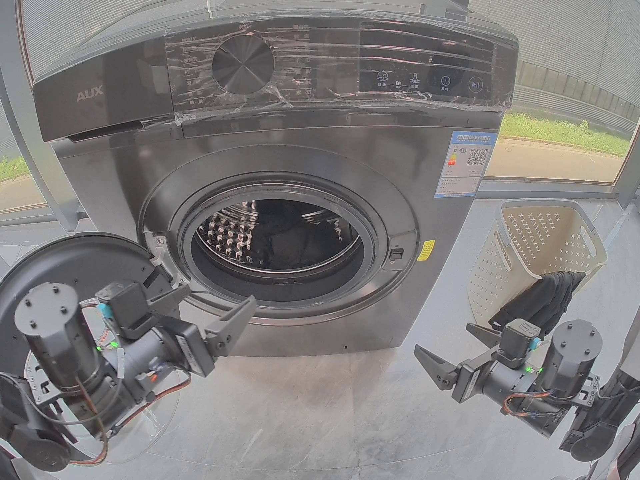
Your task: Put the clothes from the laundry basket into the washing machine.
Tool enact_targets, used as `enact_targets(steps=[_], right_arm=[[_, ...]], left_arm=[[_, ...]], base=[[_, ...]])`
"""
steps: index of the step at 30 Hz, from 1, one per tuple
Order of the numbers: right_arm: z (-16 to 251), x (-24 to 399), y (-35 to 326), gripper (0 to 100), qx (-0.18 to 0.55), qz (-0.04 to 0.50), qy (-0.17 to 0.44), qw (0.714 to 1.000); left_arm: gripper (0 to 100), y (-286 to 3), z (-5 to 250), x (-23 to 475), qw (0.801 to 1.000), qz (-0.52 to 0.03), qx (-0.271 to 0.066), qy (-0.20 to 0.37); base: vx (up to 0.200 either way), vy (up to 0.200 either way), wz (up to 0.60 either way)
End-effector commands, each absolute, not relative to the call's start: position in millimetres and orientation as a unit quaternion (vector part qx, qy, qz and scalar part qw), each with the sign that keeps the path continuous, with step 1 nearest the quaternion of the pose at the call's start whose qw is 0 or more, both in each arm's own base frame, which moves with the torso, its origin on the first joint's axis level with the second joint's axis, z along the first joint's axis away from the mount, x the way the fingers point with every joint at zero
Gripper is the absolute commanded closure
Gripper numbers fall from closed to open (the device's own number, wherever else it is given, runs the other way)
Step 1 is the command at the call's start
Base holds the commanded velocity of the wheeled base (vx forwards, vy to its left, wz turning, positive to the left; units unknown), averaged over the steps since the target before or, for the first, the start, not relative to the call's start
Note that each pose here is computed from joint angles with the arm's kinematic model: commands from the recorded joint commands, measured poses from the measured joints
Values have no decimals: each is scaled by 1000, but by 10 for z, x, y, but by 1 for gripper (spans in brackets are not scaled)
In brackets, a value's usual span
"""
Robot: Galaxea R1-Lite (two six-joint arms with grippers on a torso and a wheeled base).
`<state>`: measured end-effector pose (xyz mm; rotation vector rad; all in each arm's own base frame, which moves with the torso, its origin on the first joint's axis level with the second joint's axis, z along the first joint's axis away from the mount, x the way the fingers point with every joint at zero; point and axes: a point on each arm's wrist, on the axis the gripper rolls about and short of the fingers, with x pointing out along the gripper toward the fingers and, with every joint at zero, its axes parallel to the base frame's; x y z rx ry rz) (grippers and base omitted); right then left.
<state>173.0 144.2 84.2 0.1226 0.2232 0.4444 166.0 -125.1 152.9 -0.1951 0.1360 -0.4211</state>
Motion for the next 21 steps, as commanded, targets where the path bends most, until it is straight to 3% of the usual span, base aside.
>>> enact_targets(steps=[1,5,11,16,21], right_arm=[[993,1611,1221,0,71,202,86,973],[1126,1562,1078,0,64,187,51,979],[1229,1461,987,0,73,185,28,980],[1259,1445,949,0,73,178,23,981],[1257,1455,889,0,60,163,26,985]], left_arm=[[0,-944,1764,1277,969,-214,-120,8],[0,-836,1790,1150,973,-208,-99,3],[0,-691,1841,1012,976,-196,-96,-7],[0,-521,1814,815,978,-188,-92,0],[0,-390,1750,674,981,-174,-85,10]], base=[[0,0,0],[0,0,0],[0,0,0],[-200,0,0],[0,0,0]])
